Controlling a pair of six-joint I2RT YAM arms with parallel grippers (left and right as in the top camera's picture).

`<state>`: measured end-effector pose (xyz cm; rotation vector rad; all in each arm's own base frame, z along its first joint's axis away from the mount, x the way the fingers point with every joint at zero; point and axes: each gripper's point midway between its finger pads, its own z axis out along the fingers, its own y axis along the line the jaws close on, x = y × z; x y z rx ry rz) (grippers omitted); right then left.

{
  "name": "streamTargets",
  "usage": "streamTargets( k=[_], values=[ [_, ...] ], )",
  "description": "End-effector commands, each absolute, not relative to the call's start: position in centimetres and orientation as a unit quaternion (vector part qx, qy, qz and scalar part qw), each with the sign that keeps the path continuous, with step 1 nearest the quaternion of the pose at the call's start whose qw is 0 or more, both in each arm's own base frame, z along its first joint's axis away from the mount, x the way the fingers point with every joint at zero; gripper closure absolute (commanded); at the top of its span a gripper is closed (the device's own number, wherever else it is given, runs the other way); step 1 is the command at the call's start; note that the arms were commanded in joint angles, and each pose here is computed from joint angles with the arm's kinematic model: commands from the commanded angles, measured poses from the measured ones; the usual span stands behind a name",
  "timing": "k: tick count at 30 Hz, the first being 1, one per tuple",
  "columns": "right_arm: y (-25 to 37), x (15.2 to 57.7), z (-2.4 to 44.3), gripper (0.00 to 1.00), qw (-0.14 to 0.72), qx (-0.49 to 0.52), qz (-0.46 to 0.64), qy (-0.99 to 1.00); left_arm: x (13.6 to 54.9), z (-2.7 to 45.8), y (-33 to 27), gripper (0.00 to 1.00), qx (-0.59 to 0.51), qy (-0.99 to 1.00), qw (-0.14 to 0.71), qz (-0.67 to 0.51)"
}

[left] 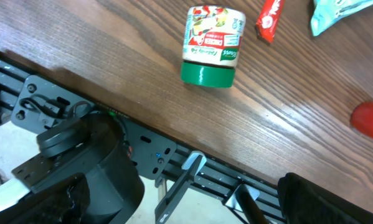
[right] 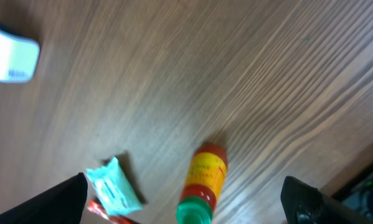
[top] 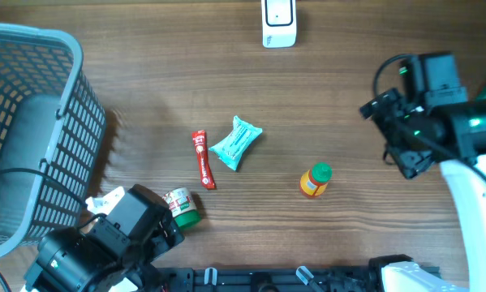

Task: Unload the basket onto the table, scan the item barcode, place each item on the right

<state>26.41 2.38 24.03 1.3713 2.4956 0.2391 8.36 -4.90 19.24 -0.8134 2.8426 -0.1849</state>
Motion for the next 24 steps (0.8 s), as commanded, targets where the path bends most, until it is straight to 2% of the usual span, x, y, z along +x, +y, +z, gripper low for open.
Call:
streamTargets(
  k=[1,5,7,9,10,13,16,24],
  values=[
    [3.0,27.7,20.3,0.00,0.035,0.465,0.154,0.871,8.4,19.3,-4.8,0.00,-0.281,0.953,0.092,-0.062],
    [4.9,28.6,15.0,0.00,-0.101,0.403,0.221,0.883,8.4,19.3,-4.8,0.00,-0.281,0.953,0.092,-0.062],
    [6.9,29.4,13.1,0.00,-0.149,0.336,0.282,0.886,8.4,19.3,-4.8,0.00,-0.281,0.953,0.092,-0.062],
    [6.5,30.0,10.8,0.00,-0.149,0.289,0.275,0.905,8.4,19.3,-4.8,0.00,-0.281,0.953,0.092,-0.062],
    [6.3,30.0,9.9,0.00,-0.163,0.299,0.265,0.902,8.4,19.3,-4.8,0.00,-0.281,0.953,0.092,-0.062],
    [6.7,27.7,7.4,0.00,-0.265,0.329,0.240,0.874,8.4,19.3,-4.8,0.00,-0.281,0.953,0.092,-0.062],
    [8.0,25.4,5.3,0.00,-0.350,0.312,0.211,0.858,8.4,19.3,-4.8,0.00,-0.281,0.953,0.092,-0.062],
    [10.9,23.7,5.4,0.00,-0.387,0.291,0.191,0.854,8.4,19.3,-4.8,0.00,-0.281,0.953,0.092,-0.062]
  ],
)
